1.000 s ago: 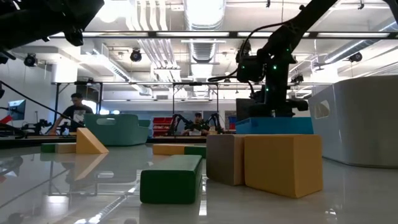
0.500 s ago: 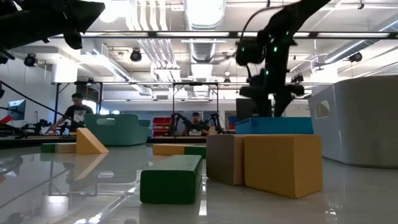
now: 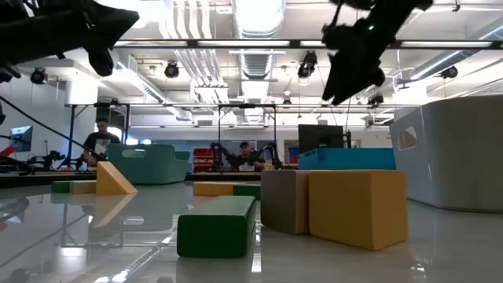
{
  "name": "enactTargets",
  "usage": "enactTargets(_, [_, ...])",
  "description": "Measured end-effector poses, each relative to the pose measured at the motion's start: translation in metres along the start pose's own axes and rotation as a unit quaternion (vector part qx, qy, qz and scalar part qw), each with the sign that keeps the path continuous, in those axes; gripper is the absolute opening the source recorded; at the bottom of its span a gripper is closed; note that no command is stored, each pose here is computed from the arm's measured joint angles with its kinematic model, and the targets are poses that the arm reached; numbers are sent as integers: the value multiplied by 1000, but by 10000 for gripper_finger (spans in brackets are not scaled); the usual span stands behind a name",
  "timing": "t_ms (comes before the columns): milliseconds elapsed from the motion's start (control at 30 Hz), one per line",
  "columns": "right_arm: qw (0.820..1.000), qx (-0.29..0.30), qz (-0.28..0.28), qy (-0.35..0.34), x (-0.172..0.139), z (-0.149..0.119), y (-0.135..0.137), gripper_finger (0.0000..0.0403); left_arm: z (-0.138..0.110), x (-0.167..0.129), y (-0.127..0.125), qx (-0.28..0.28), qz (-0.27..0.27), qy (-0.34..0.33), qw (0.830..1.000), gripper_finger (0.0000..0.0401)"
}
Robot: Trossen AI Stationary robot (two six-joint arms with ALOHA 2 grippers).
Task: Sort & place blocks by color
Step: Put the yellow wooden block into the light blue bin
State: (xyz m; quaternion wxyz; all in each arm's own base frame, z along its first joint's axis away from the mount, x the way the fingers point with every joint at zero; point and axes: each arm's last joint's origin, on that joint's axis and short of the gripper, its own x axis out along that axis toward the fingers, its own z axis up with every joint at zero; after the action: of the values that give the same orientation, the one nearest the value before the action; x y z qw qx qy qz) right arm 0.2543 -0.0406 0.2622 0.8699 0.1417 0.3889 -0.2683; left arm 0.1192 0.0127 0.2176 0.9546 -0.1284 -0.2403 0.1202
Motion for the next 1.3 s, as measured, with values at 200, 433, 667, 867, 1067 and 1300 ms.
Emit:
enactTargets(200, [993, -49, 76, -69, -10, -27, 8, 202, 6, 10, -6, -50, -13, 6, 999, 1])
enactTargets(433, [965, -126, 171, -151, -19, -41, 7, 202, 12, 35, -21, -65, -29, 33, 997, 1])
enactTargets(667, [941, -166, 194, -222, -32, -42, 2, 202, 14, 73, -43, -50, -18, 157, 986, 1])
enactTargets(867, [935, -171, 195, -241, -41, -42, -1, 203, 12, 99, -60, -28, 44, 368, 928, 1])
enactTargets(1067, [935, -180, 193, -239, -41, -43, -2, 203, 8, 117, -74, 32, 83, 544, 834, 1])
enactTargets(1300, [934, -195, 189, -232, -38, -46, -3, 203, -23, 124, -82, 46, 63, 739, 669, 1])
